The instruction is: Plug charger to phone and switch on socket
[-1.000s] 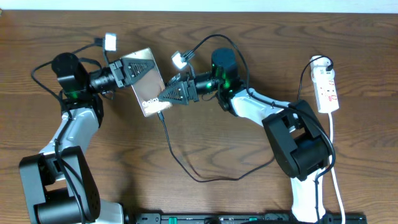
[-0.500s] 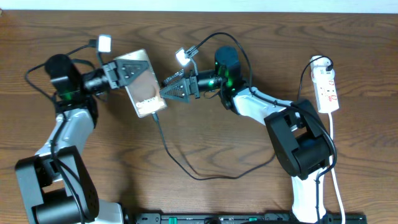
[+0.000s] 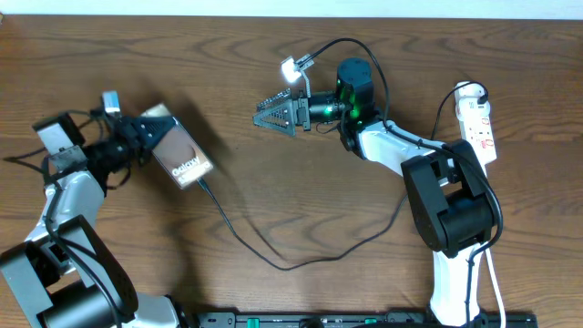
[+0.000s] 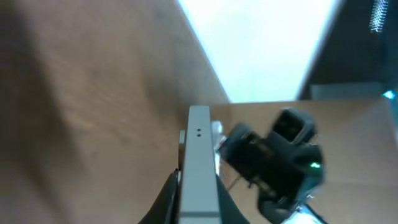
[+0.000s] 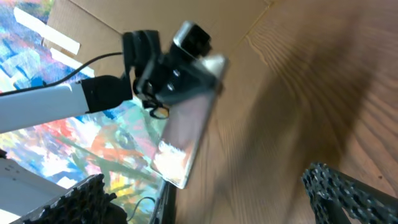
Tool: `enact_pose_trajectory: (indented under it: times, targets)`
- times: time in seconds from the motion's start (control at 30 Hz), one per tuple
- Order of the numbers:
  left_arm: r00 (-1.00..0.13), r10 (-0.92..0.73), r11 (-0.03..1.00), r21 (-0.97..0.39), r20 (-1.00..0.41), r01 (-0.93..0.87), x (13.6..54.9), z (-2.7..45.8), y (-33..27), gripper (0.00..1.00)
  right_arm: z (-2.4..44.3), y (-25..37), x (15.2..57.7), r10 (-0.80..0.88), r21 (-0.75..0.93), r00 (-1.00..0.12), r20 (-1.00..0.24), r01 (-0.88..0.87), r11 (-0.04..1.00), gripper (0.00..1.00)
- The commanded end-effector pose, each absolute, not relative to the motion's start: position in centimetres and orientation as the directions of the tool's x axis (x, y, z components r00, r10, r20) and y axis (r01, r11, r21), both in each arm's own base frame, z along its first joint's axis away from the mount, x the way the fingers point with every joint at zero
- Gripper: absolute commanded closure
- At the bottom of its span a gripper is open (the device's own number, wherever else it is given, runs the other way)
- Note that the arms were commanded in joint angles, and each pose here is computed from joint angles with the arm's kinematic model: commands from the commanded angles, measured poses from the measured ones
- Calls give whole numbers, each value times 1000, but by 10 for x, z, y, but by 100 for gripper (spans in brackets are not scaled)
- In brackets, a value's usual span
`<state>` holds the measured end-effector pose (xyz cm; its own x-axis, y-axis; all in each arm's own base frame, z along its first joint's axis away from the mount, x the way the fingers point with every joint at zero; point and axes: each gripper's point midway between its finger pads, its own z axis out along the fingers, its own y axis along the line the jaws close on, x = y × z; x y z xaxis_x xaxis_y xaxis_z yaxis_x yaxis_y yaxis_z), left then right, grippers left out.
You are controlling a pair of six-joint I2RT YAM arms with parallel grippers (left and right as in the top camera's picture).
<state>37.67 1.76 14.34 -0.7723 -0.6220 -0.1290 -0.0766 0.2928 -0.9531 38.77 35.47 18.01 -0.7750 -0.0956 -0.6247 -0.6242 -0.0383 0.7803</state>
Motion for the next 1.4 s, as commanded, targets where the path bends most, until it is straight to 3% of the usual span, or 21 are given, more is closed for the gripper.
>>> enact_pose_trajectory:
  times: [0.0, 0.17, 0.3, 1.37]
  targets:
    - [-750, -630, 476, -864, -205, -164, 373, 109, 33, 93, 191, 354, 388, -97, 768, -762, -640, -638, -55, 1]
    - [-711, -696, 544, -721, -103, -428, 349, 65, 53, 93, 192, 354, 386, -104, 768, -761, -640, -637, -62, 1]
    - [-694, -717, 568, -635, -70, -523, 333, 48, 62, 93, 192, 354, 386, -104, 768, -761, -640, -637, -62, 1]
    - [-680, -733, 576, -543, -13, -611, 297, 9, 58, 92, 191, 355, 383, -117, 771, -762, -637, -633, -72, 1]
